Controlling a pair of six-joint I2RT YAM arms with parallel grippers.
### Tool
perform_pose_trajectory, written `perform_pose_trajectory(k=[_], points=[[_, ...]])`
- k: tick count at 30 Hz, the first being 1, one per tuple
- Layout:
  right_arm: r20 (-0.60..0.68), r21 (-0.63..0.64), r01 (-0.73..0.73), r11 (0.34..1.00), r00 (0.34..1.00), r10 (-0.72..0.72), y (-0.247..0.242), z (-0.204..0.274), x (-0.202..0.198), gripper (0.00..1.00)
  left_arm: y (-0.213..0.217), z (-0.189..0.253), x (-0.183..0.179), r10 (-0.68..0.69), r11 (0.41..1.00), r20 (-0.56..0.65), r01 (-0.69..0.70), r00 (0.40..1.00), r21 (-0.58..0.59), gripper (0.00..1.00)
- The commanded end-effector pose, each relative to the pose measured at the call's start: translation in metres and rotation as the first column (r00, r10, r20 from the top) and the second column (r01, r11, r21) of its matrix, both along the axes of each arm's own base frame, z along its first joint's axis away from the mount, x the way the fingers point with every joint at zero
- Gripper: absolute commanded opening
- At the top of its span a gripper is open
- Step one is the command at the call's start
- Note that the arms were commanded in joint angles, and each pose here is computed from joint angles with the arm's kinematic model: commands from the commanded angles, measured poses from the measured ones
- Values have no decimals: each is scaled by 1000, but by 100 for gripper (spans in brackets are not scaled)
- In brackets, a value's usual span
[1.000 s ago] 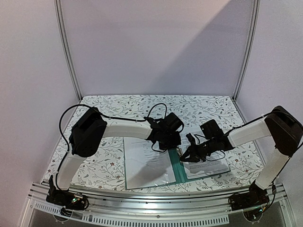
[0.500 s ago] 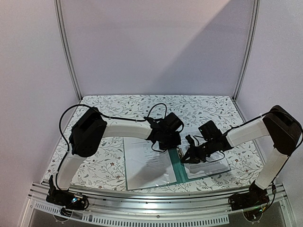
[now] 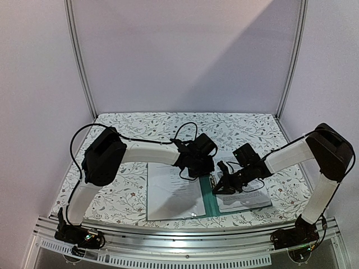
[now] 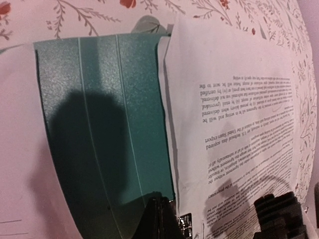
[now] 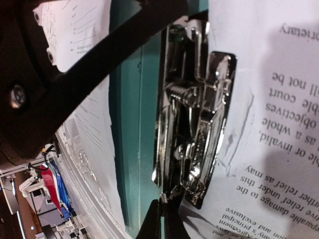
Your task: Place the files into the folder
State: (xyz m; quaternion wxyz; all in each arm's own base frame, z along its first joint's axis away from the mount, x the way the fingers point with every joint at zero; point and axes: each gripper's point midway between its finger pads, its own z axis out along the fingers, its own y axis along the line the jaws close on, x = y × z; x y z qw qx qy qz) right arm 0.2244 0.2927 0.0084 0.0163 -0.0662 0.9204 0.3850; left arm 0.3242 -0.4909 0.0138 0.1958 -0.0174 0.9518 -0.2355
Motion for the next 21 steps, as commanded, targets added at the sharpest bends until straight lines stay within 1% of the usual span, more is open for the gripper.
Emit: perform_pose_trajectory(k=[1, 3, 5, 6, 8, 10, 13, 21], points=[[-110, -83, -5, 997, 994, -5, -14, -29, -28, 4, 24, -29, -15, 0, 996, -73, 6, 997, 93, 0], [-83, -16, 2, 1000, 997, -3, -4, -7, -23, 4, 26, -29, -15, 4, 996, -72, 3, 997, 93, 0], [-46, 21, 12, 1000, 999, -11, 2, 13, -15, 5, 27, -30, -15, 7, 996, -72, 0, 997, 91, 0], [-20, 36, 14, 999, 1000, -13, 4, 24, -11, 6, 26, -30, -15, 6, 996, -72, 0, 997, 90, 0], [15, 32, 25, 999, 1000, -26, 5, 37, -4, 14, 26, -30, -15, 8, 996, -73, -1, 997, 88, 0], [46, 15, 29, 999, 998, -30, 3, 44, 0, 21, 26, -31, -15, 7, 996, -74, -1, 997, 85, 0], [62, -12, 30, 999, 998, -29, -1, 43, 1, 25, 26, -31, -15, 7, 996, -75, -1, 997, 86, 0], [69, -21, 35, 999, 997, -34, -4, 40, 0, 27, 23, -25, -14, -5, 997, -61, 10, 998, 73, 0]])
